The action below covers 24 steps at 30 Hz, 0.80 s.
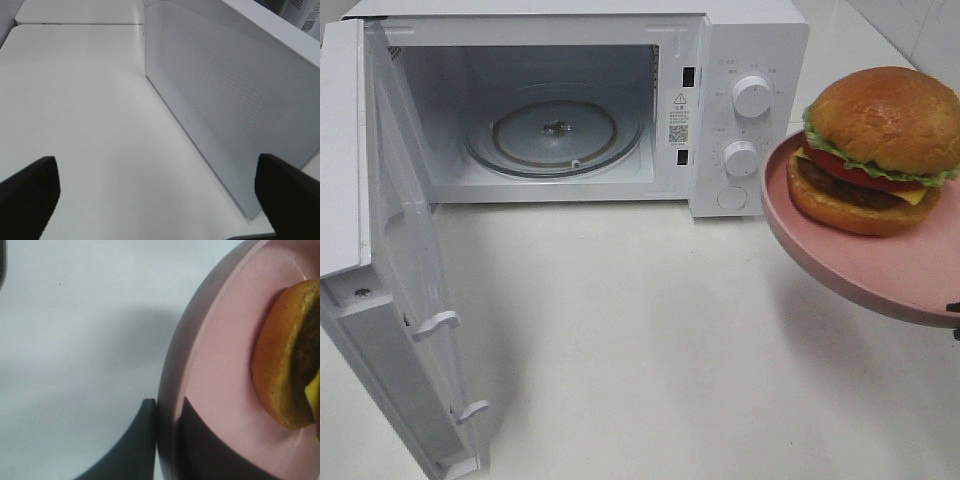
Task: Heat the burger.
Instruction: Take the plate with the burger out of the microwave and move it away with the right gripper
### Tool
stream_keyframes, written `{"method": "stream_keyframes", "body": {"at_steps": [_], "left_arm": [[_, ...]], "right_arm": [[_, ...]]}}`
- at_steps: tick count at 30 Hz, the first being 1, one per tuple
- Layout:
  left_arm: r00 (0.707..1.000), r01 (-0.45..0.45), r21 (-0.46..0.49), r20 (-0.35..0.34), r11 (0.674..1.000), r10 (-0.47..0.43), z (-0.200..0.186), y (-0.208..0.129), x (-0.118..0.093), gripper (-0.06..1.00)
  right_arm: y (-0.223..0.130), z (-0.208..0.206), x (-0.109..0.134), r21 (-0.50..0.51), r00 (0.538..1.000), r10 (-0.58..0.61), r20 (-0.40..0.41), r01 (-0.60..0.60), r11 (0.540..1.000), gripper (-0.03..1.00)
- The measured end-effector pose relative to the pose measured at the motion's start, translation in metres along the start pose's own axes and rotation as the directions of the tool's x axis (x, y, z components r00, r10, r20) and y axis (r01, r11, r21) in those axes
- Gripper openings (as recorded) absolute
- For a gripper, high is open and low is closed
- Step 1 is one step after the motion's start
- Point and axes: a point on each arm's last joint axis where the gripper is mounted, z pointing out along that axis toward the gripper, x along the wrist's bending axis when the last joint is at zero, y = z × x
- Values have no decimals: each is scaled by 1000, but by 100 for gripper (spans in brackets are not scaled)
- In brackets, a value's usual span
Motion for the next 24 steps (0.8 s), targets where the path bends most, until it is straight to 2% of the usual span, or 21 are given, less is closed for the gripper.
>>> {"method": "stream_keyframes", "body": {"at_steps": [6, 15, 18, 20, 23, 24], "left_arm": [[1000, 0, 0, 0, 1000, 0, 0, 0, 0, 98], [1000, 0, 0, 0, 1000, 0, 0, 0, 0, 98], [1000, 0, 0, 0, 1000, 0, 0, 0, 0, 98], [1000, 0, 0, 0, 1000, 0, 0, 0, 0, 98], [1000, 0, 0, 0, 1000, 0, 0, 0, 0, 98], [1000, 0, 0, 0, 1000, 0, 0, 0, 0, 98]], "right_arm": [[-9, -1, 4, 106, 992, 121, -37, -116, 988, 9], [-15, -1, 7, 177, 965, 261, -37, -251, 952, 9], [-18, -2, 6, 206, 947, 321, -5, -313, 927, 9], [-23, -3, 6, 261, 922, 386, 39, -382, 887, 9], [-25, -4, 6, 278, 914, 403, 50, -401, 873, 9], [-28, -4, 7, 308, 899, 434, 64, -431, 848, 9]]}}
